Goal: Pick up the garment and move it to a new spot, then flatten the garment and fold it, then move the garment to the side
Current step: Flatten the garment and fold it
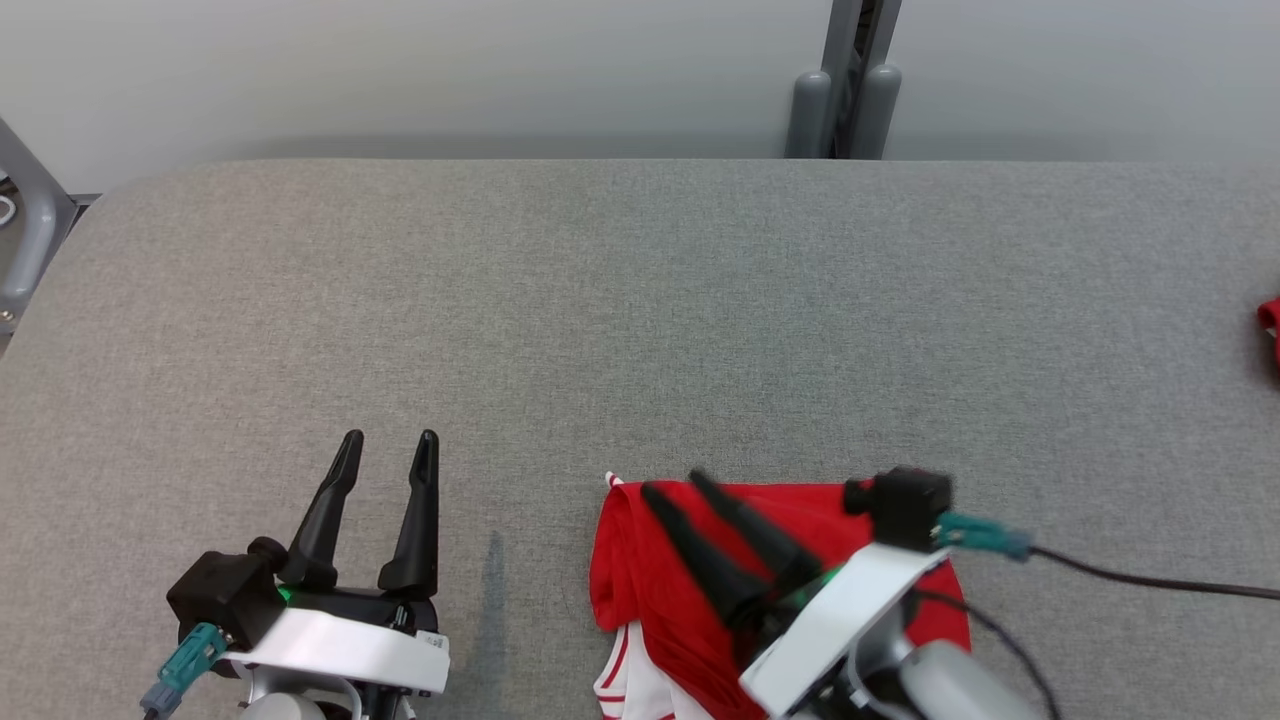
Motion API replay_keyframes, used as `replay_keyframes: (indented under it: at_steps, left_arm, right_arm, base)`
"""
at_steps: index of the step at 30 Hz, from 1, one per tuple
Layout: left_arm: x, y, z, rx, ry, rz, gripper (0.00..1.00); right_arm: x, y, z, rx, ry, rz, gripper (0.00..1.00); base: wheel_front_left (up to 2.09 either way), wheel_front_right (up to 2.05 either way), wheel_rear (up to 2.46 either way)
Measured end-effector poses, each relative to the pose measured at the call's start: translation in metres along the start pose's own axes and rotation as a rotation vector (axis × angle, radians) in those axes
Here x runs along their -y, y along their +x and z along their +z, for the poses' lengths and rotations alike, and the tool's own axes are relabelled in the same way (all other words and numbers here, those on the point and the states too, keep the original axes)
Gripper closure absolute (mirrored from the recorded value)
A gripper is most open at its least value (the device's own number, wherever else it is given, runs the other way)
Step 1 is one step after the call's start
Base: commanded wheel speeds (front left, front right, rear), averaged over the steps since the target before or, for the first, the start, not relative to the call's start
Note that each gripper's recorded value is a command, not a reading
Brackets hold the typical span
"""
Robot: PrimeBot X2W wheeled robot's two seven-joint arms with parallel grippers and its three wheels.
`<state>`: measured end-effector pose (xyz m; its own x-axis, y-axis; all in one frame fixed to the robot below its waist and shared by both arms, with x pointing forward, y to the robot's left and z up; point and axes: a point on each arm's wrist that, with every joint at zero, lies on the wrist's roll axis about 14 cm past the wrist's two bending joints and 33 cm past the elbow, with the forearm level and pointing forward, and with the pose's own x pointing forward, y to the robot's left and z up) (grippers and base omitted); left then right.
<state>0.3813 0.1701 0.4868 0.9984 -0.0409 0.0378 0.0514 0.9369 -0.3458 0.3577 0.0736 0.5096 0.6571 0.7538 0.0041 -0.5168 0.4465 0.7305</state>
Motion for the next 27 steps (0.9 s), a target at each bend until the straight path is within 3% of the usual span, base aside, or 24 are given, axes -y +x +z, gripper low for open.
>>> replay_keyframes:
  at_steps: [3,7,9,13,19,27]
  left_arm:
    - [0.002,0.001,0.001,0.003,-0.001,-0.005,0.00]
    - [0.004,0.003,0.003,0.010,-0.002,-0.012,0.00]
    - [0.007,0.005,0.004,0.016,-0.003,-0.023,0.00]
    - [0.011,0.008,0.005,0.020,-0.005,-0.036,0.00]
    - [0.016,0.011,0.006,0.025,-0.007,-0.050,0.00]
    - [0.021,0.012,0.008,0.031,-0.009,-0.063,0.00]
  right_arm:
    - [0.010,-0.004,0.040,0.102,-0.092,-0.024,0.00]
    - [0.032,-0.022,0.107,0.267,-0.314,-0.102,0.00]
    - [0.050,-0.044,0.144,0.342,-0.541,-0.188,0.00]
    - [0.063,-0.069,0.177,0.410,-0.747,-0.291,0.00]
    - [0.086,-0.098,0.176,0.399,-0.892,-0.407,0.00]
    - [0.104,-0.114,0.144,0.376,-0.841,-0.488,0.00]
  base:
    - [0.00,0.00,0.00]
    - [0.00,0.00,0.00]
    - [0.00,0.00,0.00]
    - [0.00,0.00,0.00]
    - [0.00,0.00,0.00]
    - [0.00,0.00,0.00]
